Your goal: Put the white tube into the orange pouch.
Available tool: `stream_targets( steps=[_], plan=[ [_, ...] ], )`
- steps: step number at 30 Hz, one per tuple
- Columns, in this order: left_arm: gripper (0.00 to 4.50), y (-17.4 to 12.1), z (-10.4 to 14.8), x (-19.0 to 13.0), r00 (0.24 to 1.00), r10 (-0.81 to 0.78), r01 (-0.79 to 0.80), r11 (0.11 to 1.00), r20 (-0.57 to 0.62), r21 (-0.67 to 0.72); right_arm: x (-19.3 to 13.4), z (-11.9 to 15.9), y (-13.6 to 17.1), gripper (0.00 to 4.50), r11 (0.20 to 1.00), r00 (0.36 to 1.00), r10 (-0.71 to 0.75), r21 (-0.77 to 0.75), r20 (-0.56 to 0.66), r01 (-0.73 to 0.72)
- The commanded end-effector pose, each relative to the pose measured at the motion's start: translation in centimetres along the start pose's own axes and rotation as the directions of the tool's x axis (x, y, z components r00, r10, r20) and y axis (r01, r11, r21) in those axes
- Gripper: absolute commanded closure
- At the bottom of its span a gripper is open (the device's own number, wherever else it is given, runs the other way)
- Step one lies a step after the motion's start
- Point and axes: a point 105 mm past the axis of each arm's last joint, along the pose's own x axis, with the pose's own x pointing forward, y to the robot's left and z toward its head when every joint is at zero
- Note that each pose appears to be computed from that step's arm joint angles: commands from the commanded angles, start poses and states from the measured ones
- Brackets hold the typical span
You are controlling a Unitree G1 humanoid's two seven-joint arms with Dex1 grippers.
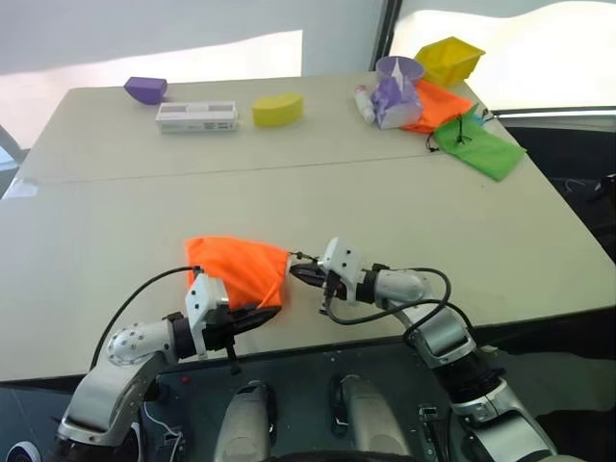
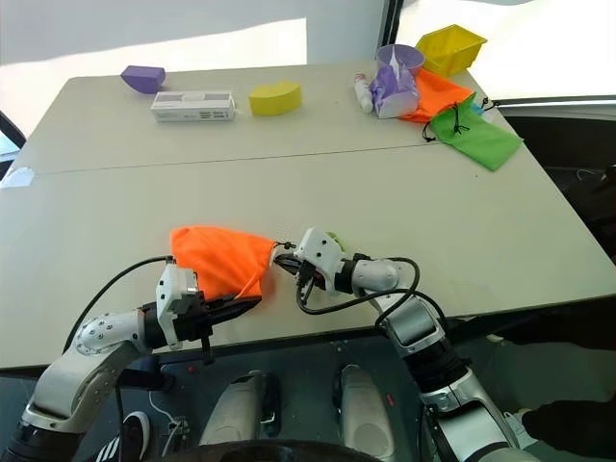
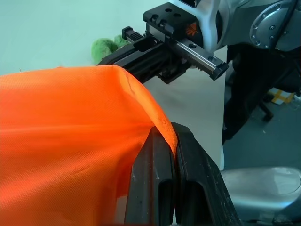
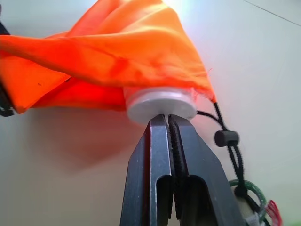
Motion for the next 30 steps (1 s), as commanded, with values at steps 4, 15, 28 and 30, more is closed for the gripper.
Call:
stream_targets(
  steps=[4, 15, 28, 30],
  plan=[
    [4.5, -0.8, 0.5, 0.0, 0.999, -0.043, 0.043, 0.999, 0.003, 0.033, 0.0, 2.4, 0.5, 4.4, 0.999, 0.996, 0.033, -0.044, 0.083, -0.029],
    [4.5, -0.9, 0.8, -0.2, 0.998, -0.057, 0.057, 0.998, 0.002, 0.027, 1.2, 0.4, 0.0, 4.4, 0.986, 1.0, 0.021, -0.166, -0.009, -0.023],
    [4.5, -0.4, 1.0, -0.2, 0.999, -0.032, 0.032, 0.998, 0.008, 0.048, 2.8, 2.9, 0.8, 4.4, 0.993, 0.99, 0.068, -0.104, 0.121, -0.055],
    [4.5, -0.3, 1.0, -0.3, 1.0, -0.029, 0.028, 0.998, 0.007, 0.048, 2.6, 2.4, 0.6, 4.4, 0.992, 0.993, 0.061, -0.113, 0.096, -0.05]
  ],
)
